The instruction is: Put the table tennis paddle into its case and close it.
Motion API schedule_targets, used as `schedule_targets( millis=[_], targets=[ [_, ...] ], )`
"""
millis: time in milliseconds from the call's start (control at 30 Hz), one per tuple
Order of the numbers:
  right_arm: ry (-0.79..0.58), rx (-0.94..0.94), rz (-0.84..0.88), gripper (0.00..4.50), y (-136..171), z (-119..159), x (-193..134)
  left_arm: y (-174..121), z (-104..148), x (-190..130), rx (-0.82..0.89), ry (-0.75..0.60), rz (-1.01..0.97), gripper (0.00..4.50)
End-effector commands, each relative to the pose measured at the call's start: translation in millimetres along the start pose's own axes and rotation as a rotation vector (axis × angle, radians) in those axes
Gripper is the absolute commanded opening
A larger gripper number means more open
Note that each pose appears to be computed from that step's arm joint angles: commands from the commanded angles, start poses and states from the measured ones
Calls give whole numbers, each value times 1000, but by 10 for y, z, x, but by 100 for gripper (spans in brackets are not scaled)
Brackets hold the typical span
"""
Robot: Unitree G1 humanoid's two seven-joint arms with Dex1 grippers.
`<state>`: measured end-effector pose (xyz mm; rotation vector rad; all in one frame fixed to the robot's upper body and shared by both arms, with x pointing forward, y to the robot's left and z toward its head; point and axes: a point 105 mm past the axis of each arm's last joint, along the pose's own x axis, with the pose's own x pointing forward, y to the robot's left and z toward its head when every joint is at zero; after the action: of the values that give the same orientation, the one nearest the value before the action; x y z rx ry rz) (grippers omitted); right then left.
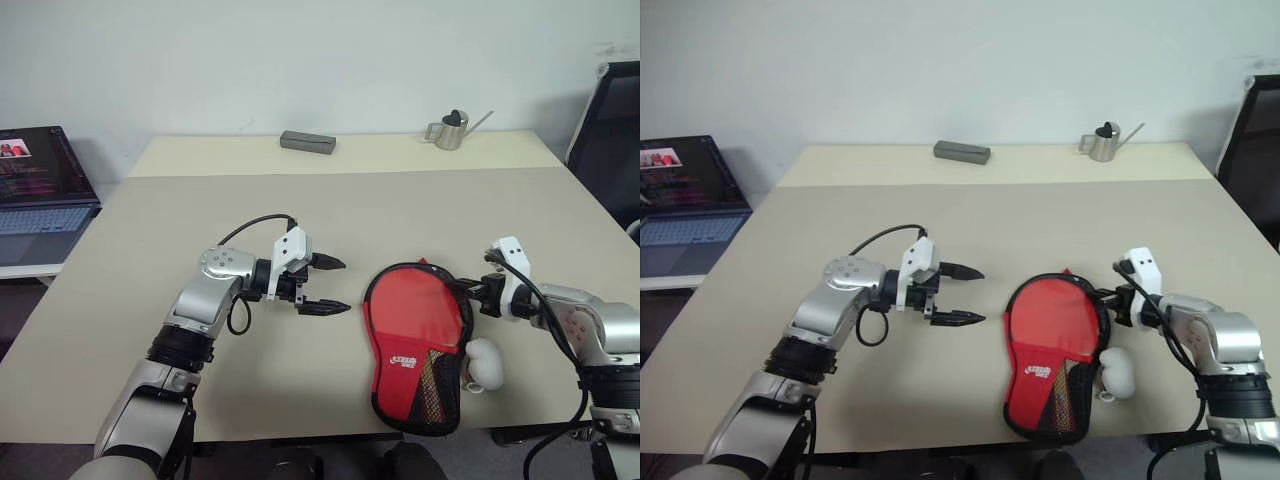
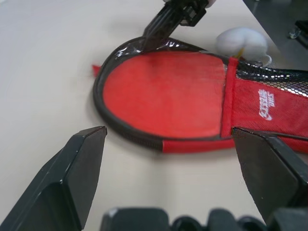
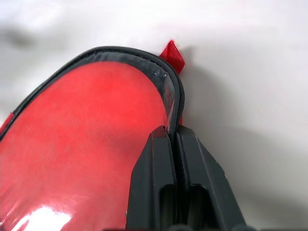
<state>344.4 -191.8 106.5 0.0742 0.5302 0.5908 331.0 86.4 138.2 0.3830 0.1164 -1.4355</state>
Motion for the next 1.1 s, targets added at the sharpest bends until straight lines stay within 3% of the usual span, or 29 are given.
schedule_targets(
  millis=[33,333,733,833,1100],
  targets=[
    [-65,-58,52,3,148,254,140,9,134,-31,47,-26,14,450],
    [-101,-120,84,3,308,522,535,-14,112,3,39,-22,14,450],
    [-58,-141,67,3,246,434,629,-42,77,26,35,-16,14,450],
    [-48,-120,43,70,194,411,584,-42,75,51,35,-16,9,450],
    [-89,-75,57,351,202,513,377,-50,91,101,38,-22,-7,450]
  ],
)
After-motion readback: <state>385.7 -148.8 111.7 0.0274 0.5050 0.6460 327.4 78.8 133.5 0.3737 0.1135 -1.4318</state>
